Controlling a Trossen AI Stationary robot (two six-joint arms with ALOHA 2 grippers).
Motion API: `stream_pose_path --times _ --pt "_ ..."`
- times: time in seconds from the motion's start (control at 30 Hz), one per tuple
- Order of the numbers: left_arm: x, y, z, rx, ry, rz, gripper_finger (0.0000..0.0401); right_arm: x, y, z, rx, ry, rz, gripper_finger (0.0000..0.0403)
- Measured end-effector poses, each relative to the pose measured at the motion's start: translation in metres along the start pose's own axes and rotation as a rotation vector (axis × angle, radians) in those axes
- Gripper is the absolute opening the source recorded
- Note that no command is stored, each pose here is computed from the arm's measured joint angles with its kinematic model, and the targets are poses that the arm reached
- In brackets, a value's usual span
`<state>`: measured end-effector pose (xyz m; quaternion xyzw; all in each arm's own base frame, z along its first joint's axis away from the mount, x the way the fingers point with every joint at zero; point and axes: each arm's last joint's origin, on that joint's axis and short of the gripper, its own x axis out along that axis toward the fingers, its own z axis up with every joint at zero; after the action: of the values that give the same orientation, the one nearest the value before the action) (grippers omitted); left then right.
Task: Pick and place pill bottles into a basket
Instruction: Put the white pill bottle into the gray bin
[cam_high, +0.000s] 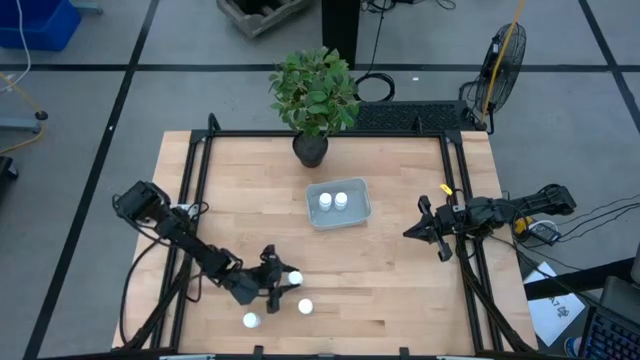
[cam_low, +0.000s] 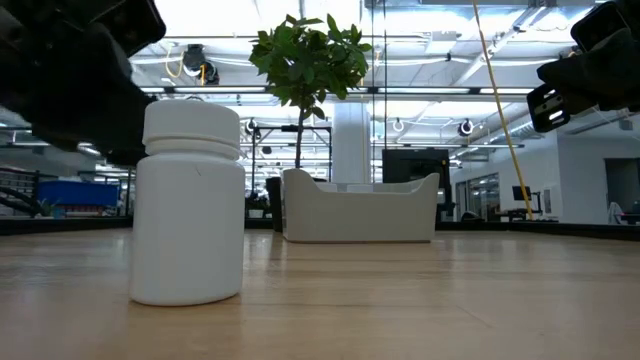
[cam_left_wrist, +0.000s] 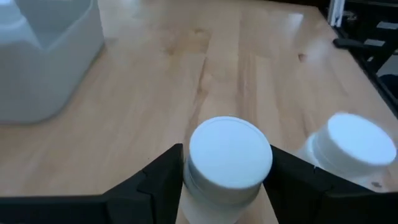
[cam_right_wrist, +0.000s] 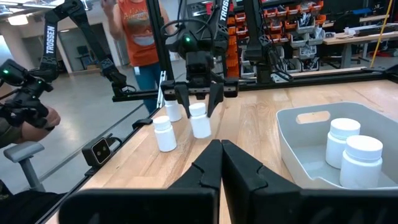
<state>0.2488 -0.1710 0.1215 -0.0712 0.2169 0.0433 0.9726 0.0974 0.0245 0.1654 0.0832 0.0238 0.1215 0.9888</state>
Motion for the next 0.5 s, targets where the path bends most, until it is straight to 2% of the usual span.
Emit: stream_pose_path --times 0.27,0.5 --pt "0.011 0.015 0.01 0.016 -0.028 0.045 0.0174 0.0 0.0 0.0 0.0 -0.001 0.0 0.0" --pt "0.02 0.028 0.016 -0.002 -0.022 0.07 0.0183 0.0 0.0 0.0 0.0 -0.001 0.0 0.0"
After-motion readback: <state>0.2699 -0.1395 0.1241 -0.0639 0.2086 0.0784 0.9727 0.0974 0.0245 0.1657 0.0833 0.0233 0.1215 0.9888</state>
